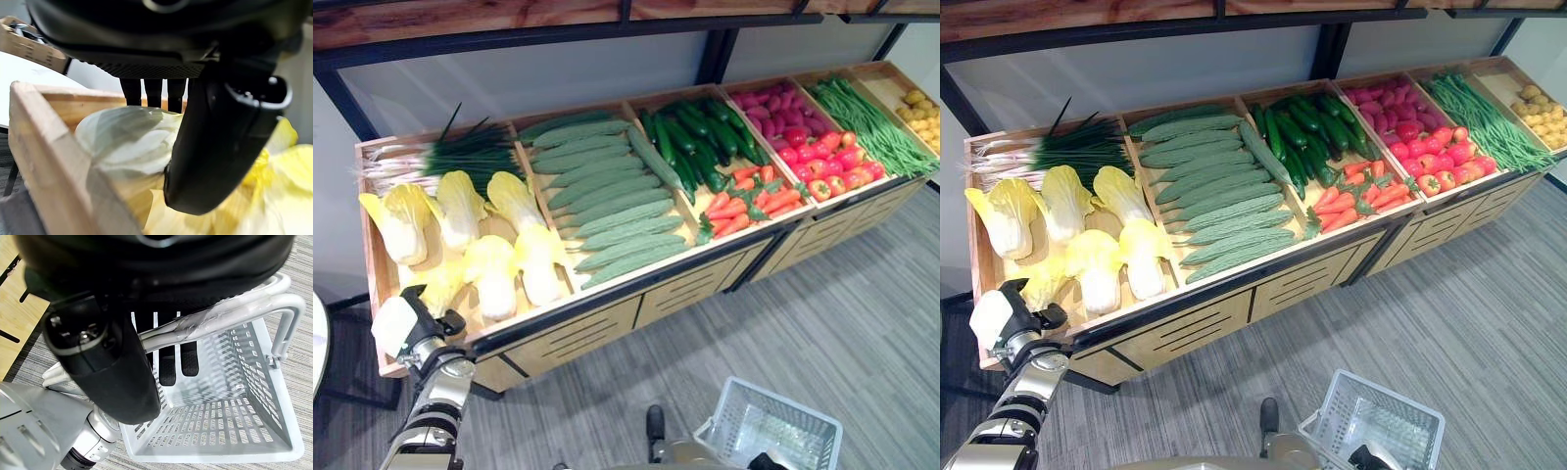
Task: Get the vegetables into the basket
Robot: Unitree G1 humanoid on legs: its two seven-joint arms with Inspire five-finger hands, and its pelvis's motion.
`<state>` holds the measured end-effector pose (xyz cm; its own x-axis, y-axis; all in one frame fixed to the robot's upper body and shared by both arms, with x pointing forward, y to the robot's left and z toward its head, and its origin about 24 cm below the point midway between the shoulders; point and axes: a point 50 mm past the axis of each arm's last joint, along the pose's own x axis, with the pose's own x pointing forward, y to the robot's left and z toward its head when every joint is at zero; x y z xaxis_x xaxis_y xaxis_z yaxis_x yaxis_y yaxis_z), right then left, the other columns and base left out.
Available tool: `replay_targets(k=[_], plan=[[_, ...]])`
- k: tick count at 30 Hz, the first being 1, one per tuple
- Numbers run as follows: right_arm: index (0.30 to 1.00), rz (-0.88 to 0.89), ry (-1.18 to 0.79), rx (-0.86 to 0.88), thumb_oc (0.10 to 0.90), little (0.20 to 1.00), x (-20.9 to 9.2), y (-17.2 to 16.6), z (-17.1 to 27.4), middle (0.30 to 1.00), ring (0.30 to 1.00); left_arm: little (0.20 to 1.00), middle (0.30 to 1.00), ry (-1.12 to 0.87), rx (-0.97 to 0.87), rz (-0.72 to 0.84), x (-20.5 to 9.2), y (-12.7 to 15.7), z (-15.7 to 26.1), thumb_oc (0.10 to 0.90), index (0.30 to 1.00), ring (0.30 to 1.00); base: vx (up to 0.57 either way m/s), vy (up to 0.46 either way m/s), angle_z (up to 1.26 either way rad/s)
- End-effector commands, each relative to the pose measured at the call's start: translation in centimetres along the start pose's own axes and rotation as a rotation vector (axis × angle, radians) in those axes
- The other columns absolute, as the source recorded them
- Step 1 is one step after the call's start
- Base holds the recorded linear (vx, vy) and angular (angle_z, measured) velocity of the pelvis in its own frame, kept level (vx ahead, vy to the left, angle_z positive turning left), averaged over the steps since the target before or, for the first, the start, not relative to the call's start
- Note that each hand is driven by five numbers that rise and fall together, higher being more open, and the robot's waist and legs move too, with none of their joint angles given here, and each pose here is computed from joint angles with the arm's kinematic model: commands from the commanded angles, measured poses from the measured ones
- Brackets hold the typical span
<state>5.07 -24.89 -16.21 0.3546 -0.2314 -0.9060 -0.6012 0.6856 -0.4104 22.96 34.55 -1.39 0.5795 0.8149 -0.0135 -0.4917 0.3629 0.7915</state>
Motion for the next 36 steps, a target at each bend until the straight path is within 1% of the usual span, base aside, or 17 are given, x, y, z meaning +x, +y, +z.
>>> replay_targets(k=[1, 2, 4, 5, 6, 7, 13, 15, 16, 17, 19, 20, 21, 22, 23, 29, 36], plan=[[0.300, -0.015, -0.063, -0.004, 0.400, 0.300, 0.3, -0.7, 1.4, 0.300, 0.300, 0.300, 0.300, -0.055, -0.218, 0.186, 1.9, 3.0, 3.2, 0.400, 0.300, 0.300, 0.00, 0.000, 0.00], [0.300, -0.008, -0.053, 0.005, 0.400, 0.300, 0.2, -0.5, 1.1, 0.300, 0.300, 0.300, 0.300, -0.116, -0.319, 0.261, 2.3, 4.7, 5.0, 0.400, 0.300, 0.300, 0.02, -0.002, 0.03], [0.300, -0.007, -0.042, 0.011, 0.400, 0.300, 0.2, -0.5, 0.9, 0.300, 0.300, 0.300, 0.300, -0.110, -0.361, 0.281, 2.2, 5.1, 5.1, 0.400, 0.300, 0.300, 0.01, -0.002, 0.02], [0.300, -0.003, -0.027, 0.023, 0.400, 0.300, 0.1, -0.4, 0.5, 0.300, 0.300, 0.300, 0.300, -0.139, -0.426, 0.344, 2.4, 6.6, 5.7, 0.400, 0.300, 0.300, 0.00, 0.000, 0.00], [0.300, -0.003, -0.027, 0.022, 0.400, 0.300, 0.1, -0.4, 0.5, 0.300, 0.300, 0.300, 0.300, -0.139, -0.425, 0.345, 2.3, 6.6, 5.7, 0.400, 0.300, 0.300, 0.00, -0.007, 0.03], [0.300, -0.001, -0.015, 0.033, 0.400, 0.300, 0.1, -0.3, 0.3, 0.300, 0.300, 0.300, 0.300, -0.218, -0.501, 0.413, 2.3, 8.3, 7.7, 0.400, 0.300, 0.300, 0.00, 0.000, 0.00], [0.300, 0.003, -0.012, 0.042, 0.400, 0.300, 0.1, -0.3, 0.3, 0.300, 0.300, 0.300, 0.300, -0.360, -0.593, 0.458, 1.3, 10.1, 10.8, 0.400, 0.300, 0.300, -0.02, 0.002, 0.07], [0.300, -0.002, -0.028, 0.057, 0.400, 0.300, 0.2, -0.6, 0.7, 0.300, 0.300, 0.300, 0.300, -0.505, -0.653, 0.314, -0.6, 9.3, 12.8, 0.400, 0.300, 0.300, -0.03, 0.007, 0.08], [0.300, -0.002, -0.026, 0.057, 0.400, 0.300, 0.2, -0.6, 0.6, 0.300, 0.300, 0.300, 0.300, -0.505, -0.654, 0.309, -0.6, 9.3, 12.7, 0.400, 0.300, 0.300, -0.05, 0.017, 0.05], [0.300, -0.020, -0.021, 0.083, 0.400, 0.300, 0.3, -1.2, 0.6, 0.300, 0.300, 0.300, 0.300, -0.622, -0.861, 0.081, -2.6, 8.6, 14.1, 0.400, 0.300, 0.300, -0.06, 0.023, 0.04], [0.300, -0.037, -0.023, 0.106, 0.400, 0.300, 0.4, -1.9, 0.7, 0.300, 0.300, 0.300, 0.300, -0.599, -1.083, -0.152, -3.0, 7.9, 13.2, 0.400, 0.300, 0.300, -0.05, 0.029, 0.06], [0.300, -0.036, -0.022, 0.105, 0.400, 0.300, 0.4, -1.9, 0.7, 0.300, 0.300, 0.300, 0.300, -0.598, -1.087, -0.158, -2.9, 7.9, 13.1, 0.400, 0.300, 0.300, -0.02, 0.021, 0.06], [0.300, -0.028, -0.030, 0.104, 0.400, 0.300, 0.3, -1.8, 0.7, 0.300, 0.300, 0.300, 0.300, -0.567, -1.166, -0.248, -3.1, 7.4, 12.1, 0.400, 0.300, 0.300, -0.01, 0.019, 0.04], [0.300, -0.016, -0.037, 0.107, 0.400, 0.300, 0.3, -1.7, 0.7, 0.300, 0.300, 0.300, 0.300, -0.528, -1.247, -0.391, -3.5, 6.2, 11.4, 0.400, 0.300, 0.300, 0.00, 0.037, 0.00], [0.300, 0.010, -0.039, 0.101, 0.400, 0.300, 0.2, -1.4, 0.6, 0.300, 0.300, 0.300, 0.300, -0.527, -1.248, -0.514, -4.5, 4.9, 11.1, 0.400, 0.300, 0.300, 0.01, 0.033, -0.02], [0.300, 0.032, -0.054, 0.106, 0.400, 0.300, 0.2, -1.2, 0.8, 0.300, 0.300, 0.300, 0.300, -0.566, -1.269, -0.678, -6.1, 4.1, 11.2, 0.400, 0.300, 0.300, 0.01, 0.009, -0.02], [0.300, 0.029, -0.040, 0.126, 0.400, 0.300, 0.2, -1.2, 0.4, 0.300, 0.300, 0.300, 0.300, -0.631, -1.266, -0.744, -7.1, 4.2, 12.0, 0.400, 0.300, 0.300, 0.03, 0.011, -0.04]])
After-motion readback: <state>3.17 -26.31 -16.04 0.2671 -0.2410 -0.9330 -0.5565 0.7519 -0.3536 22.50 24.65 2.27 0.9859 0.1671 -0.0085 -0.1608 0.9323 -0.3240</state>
